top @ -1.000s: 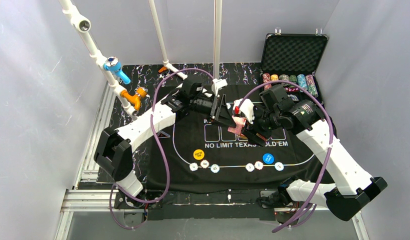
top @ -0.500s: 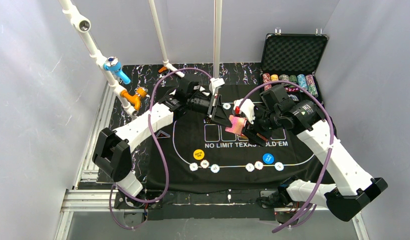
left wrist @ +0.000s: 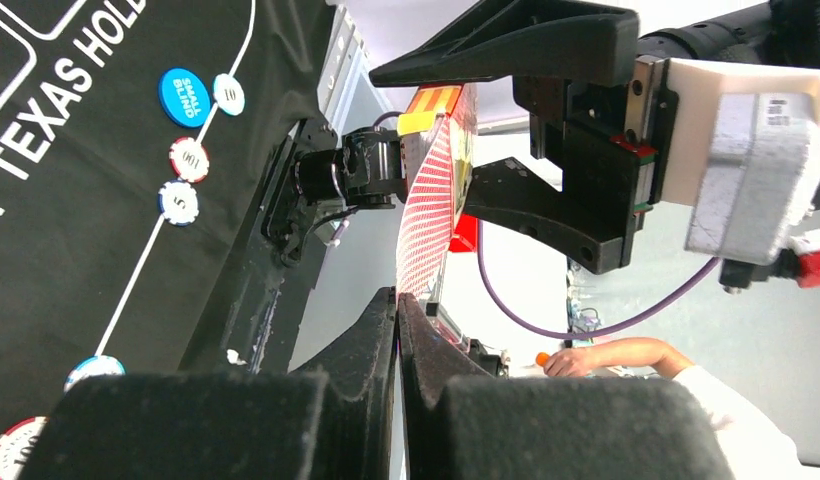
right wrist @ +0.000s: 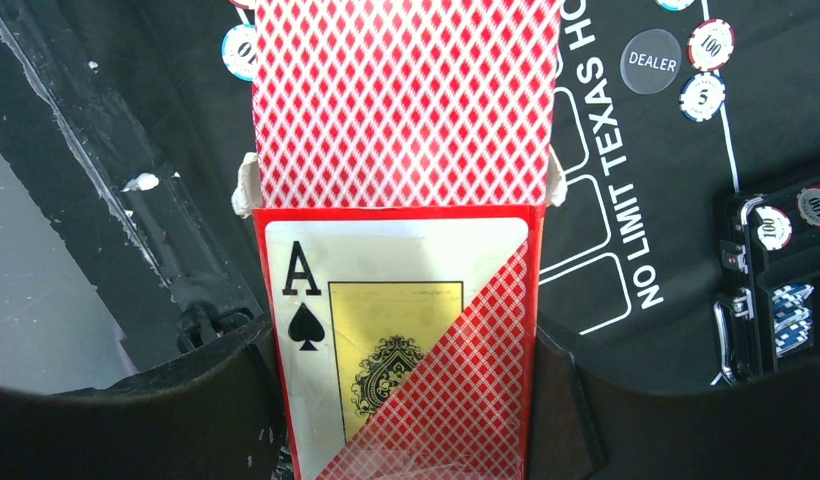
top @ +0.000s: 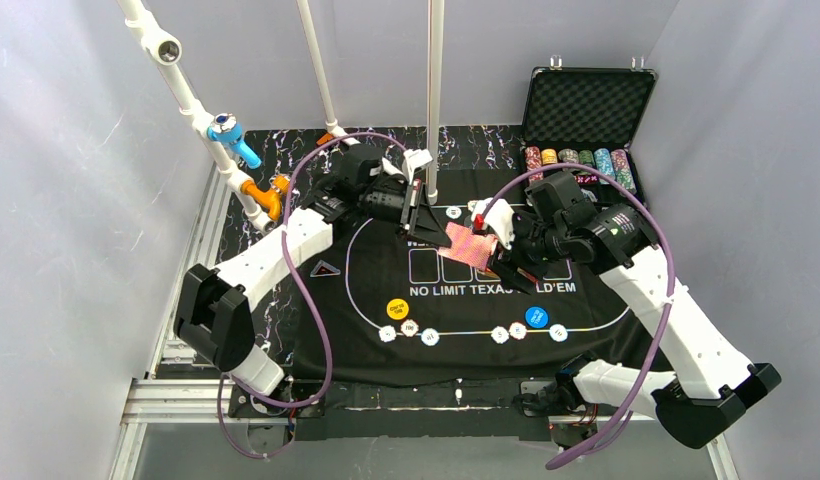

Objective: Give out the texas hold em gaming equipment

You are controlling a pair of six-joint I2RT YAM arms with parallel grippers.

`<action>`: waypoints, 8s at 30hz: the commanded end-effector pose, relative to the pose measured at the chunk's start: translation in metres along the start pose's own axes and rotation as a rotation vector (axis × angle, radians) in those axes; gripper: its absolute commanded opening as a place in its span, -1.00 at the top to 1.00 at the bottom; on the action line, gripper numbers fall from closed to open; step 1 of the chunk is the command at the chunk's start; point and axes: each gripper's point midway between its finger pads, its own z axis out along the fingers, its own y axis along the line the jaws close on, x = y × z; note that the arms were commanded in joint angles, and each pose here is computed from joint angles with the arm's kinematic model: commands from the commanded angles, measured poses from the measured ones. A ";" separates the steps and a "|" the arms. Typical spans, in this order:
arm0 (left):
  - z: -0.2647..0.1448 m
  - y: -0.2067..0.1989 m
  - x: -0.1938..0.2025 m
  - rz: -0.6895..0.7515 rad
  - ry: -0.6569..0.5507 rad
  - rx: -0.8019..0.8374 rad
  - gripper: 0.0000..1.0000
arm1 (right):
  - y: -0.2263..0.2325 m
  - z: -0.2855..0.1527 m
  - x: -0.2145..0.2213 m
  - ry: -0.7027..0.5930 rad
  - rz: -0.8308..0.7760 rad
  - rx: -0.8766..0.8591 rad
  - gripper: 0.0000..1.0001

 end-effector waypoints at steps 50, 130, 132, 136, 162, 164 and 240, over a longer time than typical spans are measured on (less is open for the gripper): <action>0.089 0.196 0.116 -0.153 0.190 -0.514 1.00 | -0.008 -0.027 -0.014 -0.076 0.064 0.054 0.97; 0.032 0.012 0.004 -0.073 0.037 -0.096 0.23 | 0.008 -0.015 -0.013 -0.179 -0.012 0.010 0.97; 0.027 0.009 0.001 -0.055 0.029 -0.081 0.26 | 0.009 -0.014 -0.012 -0.177 -0.011 0.006 0.97; 0.023 -0.007 -0.003 0.018 0.014 -0.043 0.27 | 0.009 -0.010 -0.009 -0.162 -0.008 -0.004 0.97; 0.041 -0.018 0.013 0.035 0.057 -0.008 -0.22 | -0.003 -0.012 -0.035 -0.265 -0.053 0.038 0.97; 0.038 -0.015 0.011 0.005 0.043 0.006 -0.06 | -0.002 -0.014 -0.036 -0.277 -0.069 0.041 0.97; -0.130 0.221 0.065 0.301 0.541 -0.561 1.00 | 0.010 -0.010 -0.009 -0.196 -0.045 0.014 0.97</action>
